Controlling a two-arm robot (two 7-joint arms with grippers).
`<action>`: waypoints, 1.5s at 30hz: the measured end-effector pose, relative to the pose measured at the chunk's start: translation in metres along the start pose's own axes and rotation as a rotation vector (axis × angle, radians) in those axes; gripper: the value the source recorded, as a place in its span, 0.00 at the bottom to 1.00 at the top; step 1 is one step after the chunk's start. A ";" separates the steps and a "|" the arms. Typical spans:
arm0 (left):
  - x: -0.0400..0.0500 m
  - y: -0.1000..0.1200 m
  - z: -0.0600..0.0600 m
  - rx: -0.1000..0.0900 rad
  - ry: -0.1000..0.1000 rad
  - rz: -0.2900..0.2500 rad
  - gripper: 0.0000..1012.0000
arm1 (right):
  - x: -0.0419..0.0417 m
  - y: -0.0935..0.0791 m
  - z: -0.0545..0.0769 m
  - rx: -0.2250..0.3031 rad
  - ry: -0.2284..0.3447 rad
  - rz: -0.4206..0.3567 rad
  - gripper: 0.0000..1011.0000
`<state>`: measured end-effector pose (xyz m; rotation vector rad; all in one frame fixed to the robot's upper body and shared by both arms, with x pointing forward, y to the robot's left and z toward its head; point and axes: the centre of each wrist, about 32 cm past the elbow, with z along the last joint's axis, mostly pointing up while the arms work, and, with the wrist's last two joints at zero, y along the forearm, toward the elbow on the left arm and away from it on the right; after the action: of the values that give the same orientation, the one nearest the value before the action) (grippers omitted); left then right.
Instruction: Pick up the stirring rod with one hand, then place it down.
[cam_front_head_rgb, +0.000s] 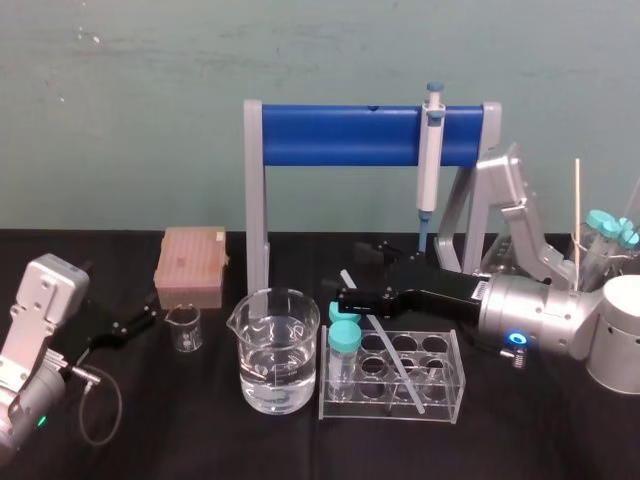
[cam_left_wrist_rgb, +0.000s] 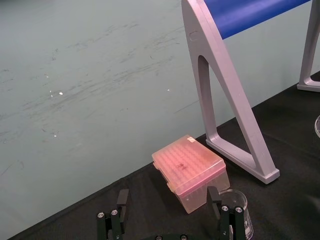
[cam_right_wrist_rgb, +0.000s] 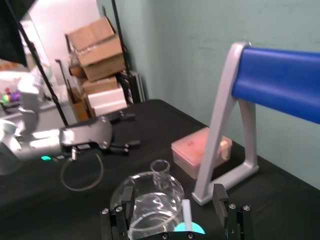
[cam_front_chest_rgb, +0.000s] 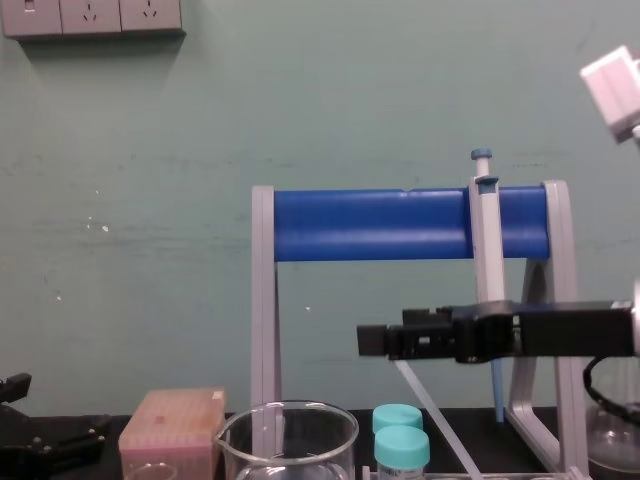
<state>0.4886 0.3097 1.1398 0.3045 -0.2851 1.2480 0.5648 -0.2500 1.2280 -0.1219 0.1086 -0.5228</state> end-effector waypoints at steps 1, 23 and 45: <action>0.0000 0.000 0.000 0.000 0.000 0.000 0.99 | 0.0005 0.001 0.000 -0.006 -0.003 -0.004 0.99; 0.0000 0.000 0.000 0.000 0.000 0.000 0.99 | 0.0079 0.020 -0.013 -0.101 0.000 -0.019 0.99; 0.0000 0.000 0.000 0.000 0.000 0.000 0.99 | 0.0075 0.021 -0.014 -0.108 -0.018 -0.029 0.85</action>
<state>0.4886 0.3097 1.1398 0.3044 -0.2851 1.2480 0.5795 -0.2372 1.2106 -0.2339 0.1172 -0.5447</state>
